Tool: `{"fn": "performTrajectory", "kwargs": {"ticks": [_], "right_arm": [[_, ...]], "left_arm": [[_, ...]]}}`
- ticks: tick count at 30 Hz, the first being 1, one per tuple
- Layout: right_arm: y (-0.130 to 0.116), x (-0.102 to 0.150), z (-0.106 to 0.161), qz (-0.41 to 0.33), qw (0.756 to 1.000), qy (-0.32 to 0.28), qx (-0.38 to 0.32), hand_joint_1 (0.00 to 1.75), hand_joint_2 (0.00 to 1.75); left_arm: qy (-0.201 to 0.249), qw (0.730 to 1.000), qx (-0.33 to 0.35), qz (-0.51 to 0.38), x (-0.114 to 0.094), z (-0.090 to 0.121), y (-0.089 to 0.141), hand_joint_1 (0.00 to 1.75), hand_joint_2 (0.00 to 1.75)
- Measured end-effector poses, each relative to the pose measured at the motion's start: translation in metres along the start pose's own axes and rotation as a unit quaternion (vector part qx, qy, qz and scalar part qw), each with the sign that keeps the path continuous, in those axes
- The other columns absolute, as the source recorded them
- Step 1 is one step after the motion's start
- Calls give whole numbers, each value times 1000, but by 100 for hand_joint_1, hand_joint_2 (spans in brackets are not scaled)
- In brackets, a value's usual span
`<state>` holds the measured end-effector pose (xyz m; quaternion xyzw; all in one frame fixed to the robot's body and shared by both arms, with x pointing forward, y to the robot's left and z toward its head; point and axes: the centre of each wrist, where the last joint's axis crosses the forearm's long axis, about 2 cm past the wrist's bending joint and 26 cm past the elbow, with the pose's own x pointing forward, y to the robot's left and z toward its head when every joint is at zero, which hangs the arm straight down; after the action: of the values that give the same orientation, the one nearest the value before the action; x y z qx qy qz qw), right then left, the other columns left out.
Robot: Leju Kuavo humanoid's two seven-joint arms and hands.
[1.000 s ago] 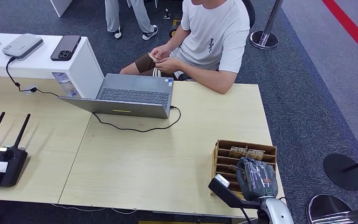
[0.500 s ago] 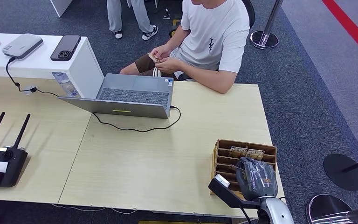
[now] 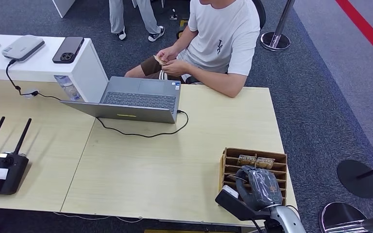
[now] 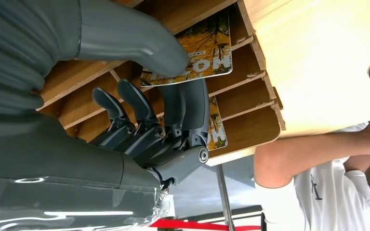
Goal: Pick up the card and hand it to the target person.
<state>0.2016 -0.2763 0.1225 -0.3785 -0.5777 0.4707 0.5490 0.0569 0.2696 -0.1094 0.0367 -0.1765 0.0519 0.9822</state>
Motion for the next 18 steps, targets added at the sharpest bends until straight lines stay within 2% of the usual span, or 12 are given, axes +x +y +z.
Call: {"fn": "performTrajectory", "kwargs": {"ticks": [18], "right_arm": [[1,-1,0,-10,1000,-3,1,152,175]], "left_arm": [[2,1000,0,-3,-1,0,1,0,175]]}}
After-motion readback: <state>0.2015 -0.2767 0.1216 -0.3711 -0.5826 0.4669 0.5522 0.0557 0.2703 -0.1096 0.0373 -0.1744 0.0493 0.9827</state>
